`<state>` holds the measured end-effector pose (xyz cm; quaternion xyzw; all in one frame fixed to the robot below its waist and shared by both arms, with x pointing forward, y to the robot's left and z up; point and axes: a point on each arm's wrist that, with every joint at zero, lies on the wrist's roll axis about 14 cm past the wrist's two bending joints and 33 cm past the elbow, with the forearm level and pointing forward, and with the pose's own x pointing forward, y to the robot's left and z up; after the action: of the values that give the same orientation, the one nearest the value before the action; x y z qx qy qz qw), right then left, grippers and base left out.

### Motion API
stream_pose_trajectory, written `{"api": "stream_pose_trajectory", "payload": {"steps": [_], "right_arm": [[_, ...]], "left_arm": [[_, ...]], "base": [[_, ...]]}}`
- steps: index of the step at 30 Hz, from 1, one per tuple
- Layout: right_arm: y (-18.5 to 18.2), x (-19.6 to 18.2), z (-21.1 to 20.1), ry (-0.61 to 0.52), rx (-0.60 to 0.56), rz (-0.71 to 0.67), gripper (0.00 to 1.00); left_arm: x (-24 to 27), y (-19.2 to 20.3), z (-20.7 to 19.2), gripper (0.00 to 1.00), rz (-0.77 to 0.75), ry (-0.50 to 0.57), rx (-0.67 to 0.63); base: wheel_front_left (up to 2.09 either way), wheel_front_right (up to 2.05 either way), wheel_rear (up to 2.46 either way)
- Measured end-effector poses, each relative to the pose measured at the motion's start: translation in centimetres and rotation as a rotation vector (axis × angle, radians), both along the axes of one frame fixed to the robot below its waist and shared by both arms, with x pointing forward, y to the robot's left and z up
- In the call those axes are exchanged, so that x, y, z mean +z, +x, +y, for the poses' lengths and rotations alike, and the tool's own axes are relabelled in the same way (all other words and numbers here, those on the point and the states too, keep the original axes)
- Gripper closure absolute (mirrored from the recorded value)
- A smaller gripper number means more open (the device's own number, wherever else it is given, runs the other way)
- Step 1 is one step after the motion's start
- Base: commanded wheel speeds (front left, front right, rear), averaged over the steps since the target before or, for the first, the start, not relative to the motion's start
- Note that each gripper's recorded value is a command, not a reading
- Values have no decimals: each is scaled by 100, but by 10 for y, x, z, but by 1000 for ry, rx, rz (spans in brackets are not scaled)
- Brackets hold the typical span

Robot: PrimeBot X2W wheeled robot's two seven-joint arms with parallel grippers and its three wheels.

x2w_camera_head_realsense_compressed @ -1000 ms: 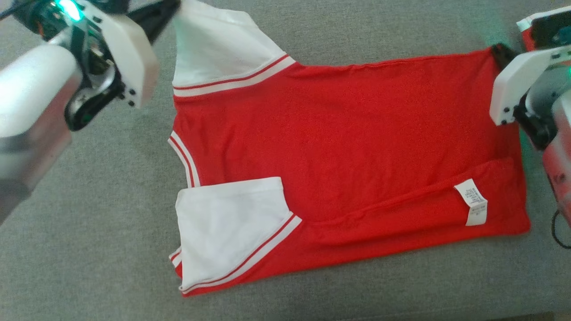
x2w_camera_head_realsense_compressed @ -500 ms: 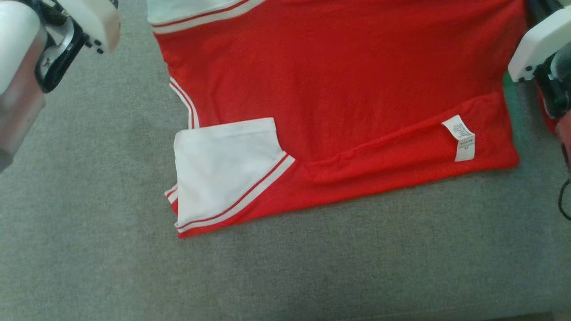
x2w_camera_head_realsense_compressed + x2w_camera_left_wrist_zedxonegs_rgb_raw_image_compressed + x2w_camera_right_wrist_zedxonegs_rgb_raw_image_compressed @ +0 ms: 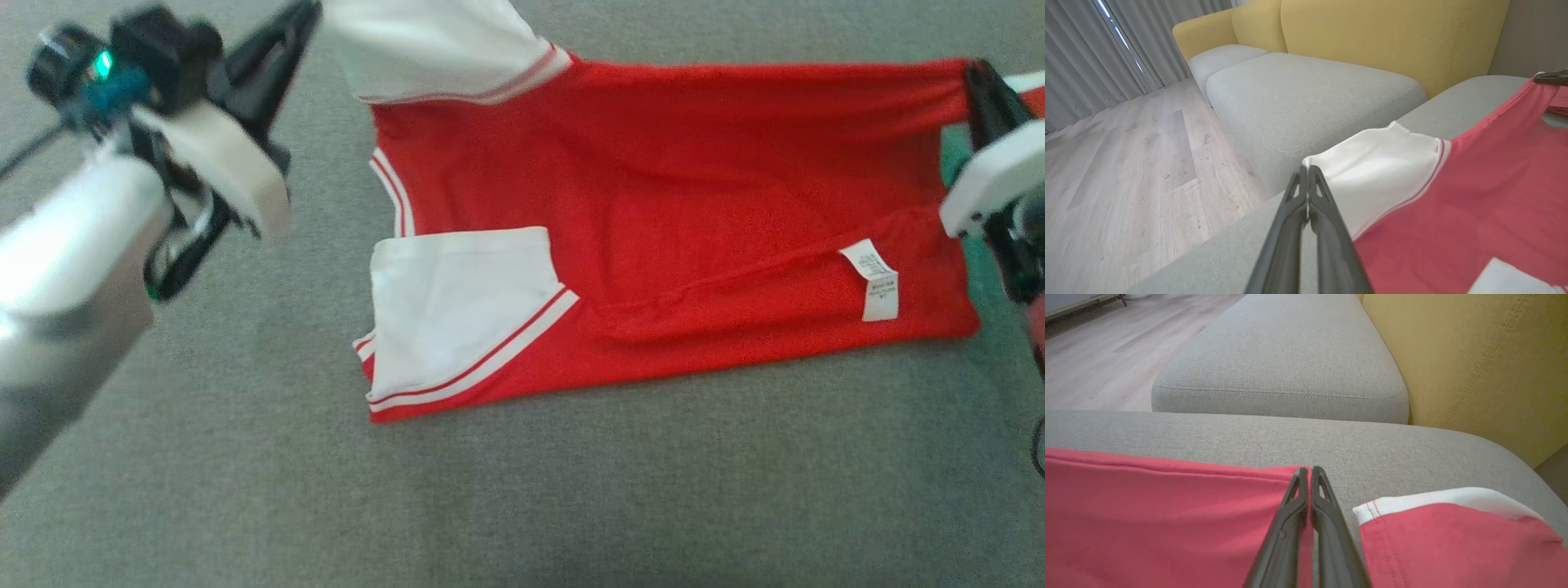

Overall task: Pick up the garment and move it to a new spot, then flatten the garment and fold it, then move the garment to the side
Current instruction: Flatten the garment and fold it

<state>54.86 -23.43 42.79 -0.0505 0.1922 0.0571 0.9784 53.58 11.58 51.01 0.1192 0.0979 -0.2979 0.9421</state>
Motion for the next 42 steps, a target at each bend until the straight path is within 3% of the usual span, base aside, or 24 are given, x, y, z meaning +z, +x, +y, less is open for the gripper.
{"api": "stream_pose_trajectory", "payload": {"steps": [14,30,31,32,33,34,35,42], "right_arm": [[-38,-9,4,37,25,1,100],[-97,-31,-4,78,-10,70,100],[-99,-32,-4,79,-11,75,94],[-102,-34,-3,85,-15,81,57],[-104,-36,-2,93,-19,83,0],[-106,-37,0,97,-21,84,0],[-107,-37,0,103,-28,82,0],[-126,-33,-3,167,-99,46,0]], "left_arm": [[-13,-94,0,100,48,-100,23],[-50,-178,-7,100,229,-224,104],[-51,-180,-8,100,234,-234,108],[-53,-182,-10,100,245,-245,112],[-55,-183,-12,71,251,-257,117],[-59,-185,-14,41,259,-261,121],[-62,-186,-15,0,266,-263,128],[-65,-188,-14,0,237,-319,252]], "base": [[0,0,0],[0,0,0],[0,0,0],[0,0,0],[0,0,0],[0,0,0],[0,0,0],[0,0,0]]}}
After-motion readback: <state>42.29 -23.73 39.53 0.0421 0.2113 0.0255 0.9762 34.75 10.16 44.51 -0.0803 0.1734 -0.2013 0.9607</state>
